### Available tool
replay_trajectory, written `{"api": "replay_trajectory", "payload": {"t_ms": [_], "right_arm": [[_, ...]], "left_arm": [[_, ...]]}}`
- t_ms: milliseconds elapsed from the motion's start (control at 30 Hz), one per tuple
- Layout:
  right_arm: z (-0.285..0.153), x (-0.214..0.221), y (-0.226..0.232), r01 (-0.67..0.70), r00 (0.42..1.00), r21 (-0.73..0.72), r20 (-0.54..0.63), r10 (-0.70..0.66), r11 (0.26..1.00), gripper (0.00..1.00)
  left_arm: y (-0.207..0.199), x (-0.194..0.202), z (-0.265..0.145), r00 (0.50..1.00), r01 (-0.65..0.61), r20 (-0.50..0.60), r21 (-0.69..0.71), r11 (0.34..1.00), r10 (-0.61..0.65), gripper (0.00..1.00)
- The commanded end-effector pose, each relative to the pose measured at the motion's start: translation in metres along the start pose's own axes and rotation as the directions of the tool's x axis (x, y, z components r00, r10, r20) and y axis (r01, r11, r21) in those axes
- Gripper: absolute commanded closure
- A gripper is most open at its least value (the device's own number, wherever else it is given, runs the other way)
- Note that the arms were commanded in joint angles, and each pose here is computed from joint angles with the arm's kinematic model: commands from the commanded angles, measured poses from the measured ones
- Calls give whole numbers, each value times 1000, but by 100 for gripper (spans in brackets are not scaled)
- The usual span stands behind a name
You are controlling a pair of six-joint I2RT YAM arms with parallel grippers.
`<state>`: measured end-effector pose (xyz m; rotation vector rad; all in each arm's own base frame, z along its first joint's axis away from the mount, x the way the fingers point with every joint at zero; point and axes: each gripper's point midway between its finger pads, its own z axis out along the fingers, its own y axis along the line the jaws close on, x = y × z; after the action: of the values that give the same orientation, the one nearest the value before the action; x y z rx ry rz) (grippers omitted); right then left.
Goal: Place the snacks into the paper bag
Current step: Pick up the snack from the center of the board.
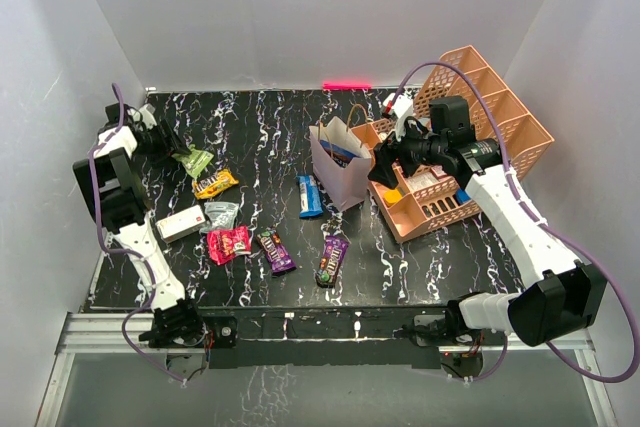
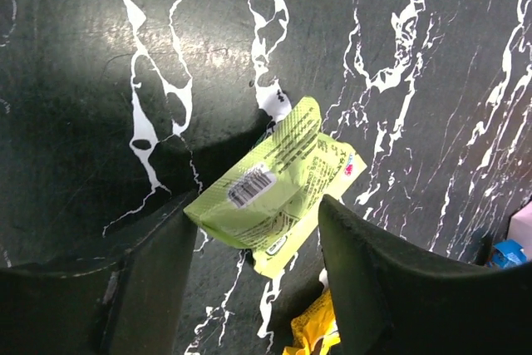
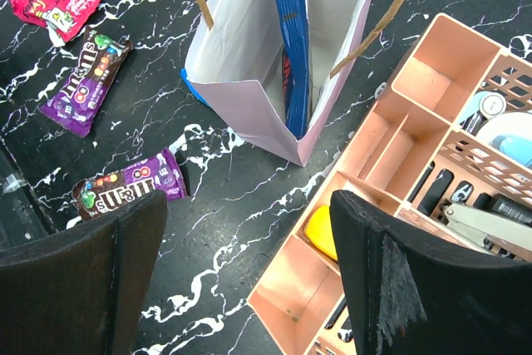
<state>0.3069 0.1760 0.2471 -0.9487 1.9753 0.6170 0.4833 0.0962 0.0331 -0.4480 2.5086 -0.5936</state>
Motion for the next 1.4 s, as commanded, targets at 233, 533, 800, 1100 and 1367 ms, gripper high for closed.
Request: {"api": "replay_trajectory", "payload": {"t_ms": [233,533,800,1100,1367], "right_arm": [[-5,-16,-2,32,998,15,60,-33,999,17],[-4,-19,-3,37,997,11,69,-38,999,17],[-9,-56,-8,101,986,28,132,-104,995,17],[-10,-121,18,225,939,-38,274,-206,974,17],[5,-164,68,257,911,-225,382,-157,940,17]], "left_arm": [[-5,19,18,994,72,-86,94,993,-64,61],[-21,11,6,997,-7,-69,161,987,19,79],[-63,-9,-38,994,-104,2,277,955,108,90],[-142,-19,-126,972,-231,134,458,858,191,96],[-224,0,-201,945,-320,247,586,745,213,100]]}}
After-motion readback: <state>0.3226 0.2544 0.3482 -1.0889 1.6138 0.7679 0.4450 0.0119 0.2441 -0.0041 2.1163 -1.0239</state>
